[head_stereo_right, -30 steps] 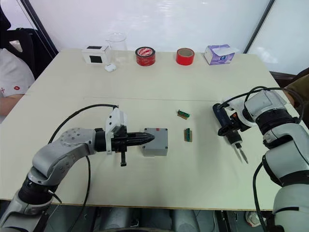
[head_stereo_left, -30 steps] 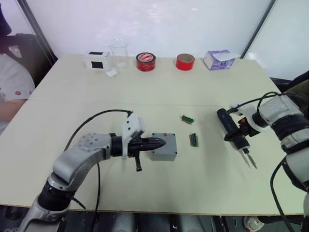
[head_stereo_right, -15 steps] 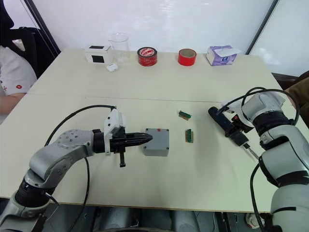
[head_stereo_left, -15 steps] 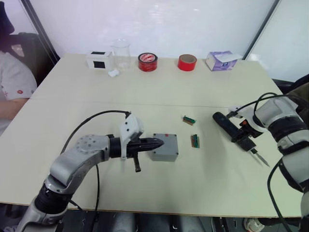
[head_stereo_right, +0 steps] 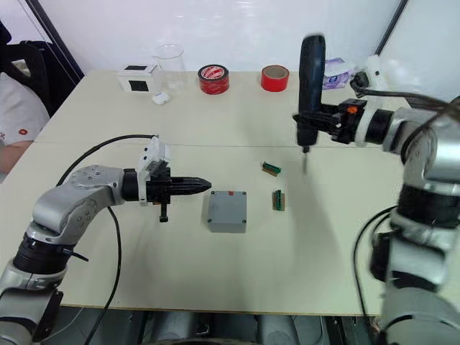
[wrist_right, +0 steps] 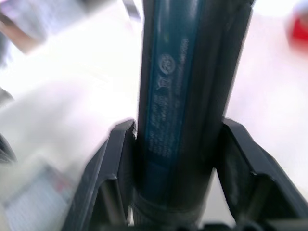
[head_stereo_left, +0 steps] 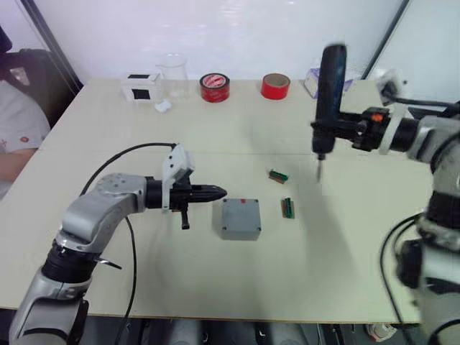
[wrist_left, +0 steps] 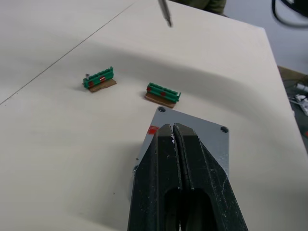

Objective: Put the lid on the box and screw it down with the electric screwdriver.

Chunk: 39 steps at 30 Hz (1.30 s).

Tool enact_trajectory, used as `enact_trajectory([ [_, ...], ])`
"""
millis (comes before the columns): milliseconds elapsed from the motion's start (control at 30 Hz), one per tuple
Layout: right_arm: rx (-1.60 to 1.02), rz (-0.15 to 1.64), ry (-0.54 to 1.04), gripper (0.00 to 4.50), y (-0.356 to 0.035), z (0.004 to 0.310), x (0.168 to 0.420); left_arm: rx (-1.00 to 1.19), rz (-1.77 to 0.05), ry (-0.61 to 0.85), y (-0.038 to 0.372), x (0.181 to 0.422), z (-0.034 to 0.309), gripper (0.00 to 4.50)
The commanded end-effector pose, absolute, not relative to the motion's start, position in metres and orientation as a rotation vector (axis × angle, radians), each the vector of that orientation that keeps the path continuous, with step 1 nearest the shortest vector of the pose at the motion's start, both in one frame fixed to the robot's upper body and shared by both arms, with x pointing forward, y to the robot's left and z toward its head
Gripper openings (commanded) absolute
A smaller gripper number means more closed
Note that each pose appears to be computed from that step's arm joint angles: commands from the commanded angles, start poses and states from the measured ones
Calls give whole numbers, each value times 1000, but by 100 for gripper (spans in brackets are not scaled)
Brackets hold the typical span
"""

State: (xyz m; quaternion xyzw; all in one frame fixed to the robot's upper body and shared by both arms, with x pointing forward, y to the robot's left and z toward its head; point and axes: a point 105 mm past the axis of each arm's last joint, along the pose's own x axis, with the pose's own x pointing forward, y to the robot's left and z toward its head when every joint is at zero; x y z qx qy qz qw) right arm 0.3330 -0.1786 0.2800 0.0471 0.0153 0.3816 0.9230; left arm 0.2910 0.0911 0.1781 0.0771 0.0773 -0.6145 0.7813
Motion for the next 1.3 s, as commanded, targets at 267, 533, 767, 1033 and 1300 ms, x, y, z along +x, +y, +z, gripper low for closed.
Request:
enact_trajectory([
  [267, 247, 812, -271, 183, -123, 285, 286, 243, -1404, 190, 79, 288, 171, 0],
  [533, 179, 833, -247, 183, -105, 271, 286, 346, -1433, 194, 71, 286, 165, 0],
  [767, 138, 814, -241, 183, -95, 256, 291, 454, -1422, 247, 70, 289, 137, 0],
  [1033, 94, 781, -229, 183, -101, 243, 291, 435, -1427, 246, 66, 289, 134, 0],
  [1300, 80, 738, -224, 183, -104, 235, 296, 435, -1428, 245, 67, 291, 136, 0],
])
